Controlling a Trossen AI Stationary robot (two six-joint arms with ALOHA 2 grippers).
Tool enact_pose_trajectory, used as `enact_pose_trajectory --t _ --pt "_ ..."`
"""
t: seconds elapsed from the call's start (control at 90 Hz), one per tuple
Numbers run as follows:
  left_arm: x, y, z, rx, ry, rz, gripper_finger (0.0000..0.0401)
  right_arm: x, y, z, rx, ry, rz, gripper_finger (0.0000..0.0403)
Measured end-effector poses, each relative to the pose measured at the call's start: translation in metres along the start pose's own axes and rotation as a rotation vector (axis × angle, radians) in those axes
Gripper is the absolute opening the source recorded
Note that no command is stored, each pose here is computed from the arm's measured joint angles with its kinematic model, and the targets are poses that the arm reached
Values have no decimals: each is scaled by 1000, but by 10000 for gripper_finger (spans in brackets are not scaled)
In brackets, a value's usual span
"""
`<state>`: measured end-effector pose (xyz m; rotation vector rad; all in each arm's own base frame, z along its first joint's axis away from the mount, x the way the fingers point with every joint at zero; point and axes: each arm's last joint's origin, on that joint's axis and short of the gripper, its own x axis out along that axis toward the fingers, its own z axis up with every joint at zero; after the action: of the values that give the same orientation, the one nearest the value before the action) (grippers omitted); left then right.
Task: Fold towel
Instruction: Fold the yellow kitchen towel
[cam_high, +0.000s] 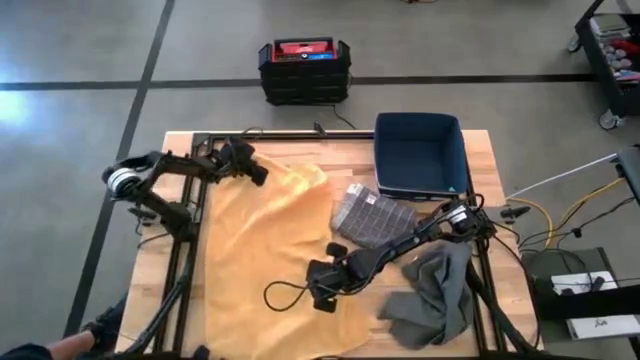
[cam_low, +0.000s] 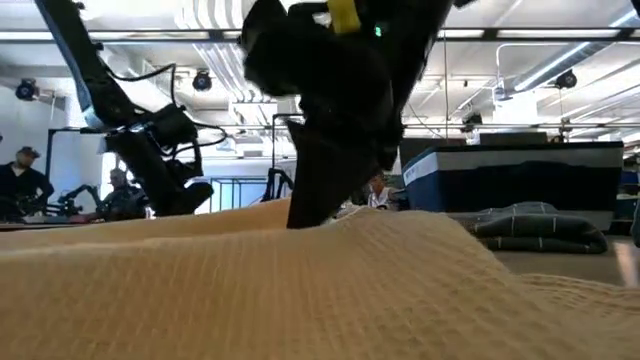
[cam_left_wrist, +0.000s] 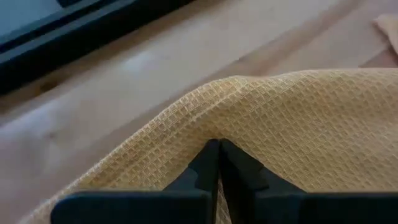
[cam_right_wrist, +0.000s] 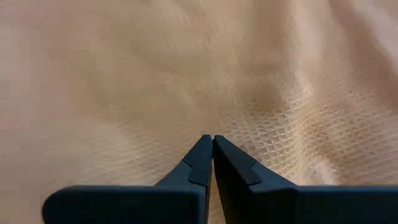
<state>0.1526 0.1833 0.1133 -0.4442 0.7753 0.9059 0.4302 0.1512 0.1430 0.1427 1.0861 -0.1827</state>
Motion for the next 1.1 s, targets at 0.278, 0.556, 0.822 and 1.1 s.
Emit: enact_pose_trajectory --t 0.278,0.556,0.822,1.1 --pt "-58 -28 12 73 -24 -159 0 -57 -104 76 50 -155 -122 2" --pt "-90 -53 -34 61 -22 -317 0 -22 -254 103 275 -185 -202 2" --pt "-85 -69 -71 49 65 -399 0 43 -313 92 373 -84 -24 2" --pt "-89 -78 -69 37 13 -437 0 55 -335 112 367 -3 42 2"
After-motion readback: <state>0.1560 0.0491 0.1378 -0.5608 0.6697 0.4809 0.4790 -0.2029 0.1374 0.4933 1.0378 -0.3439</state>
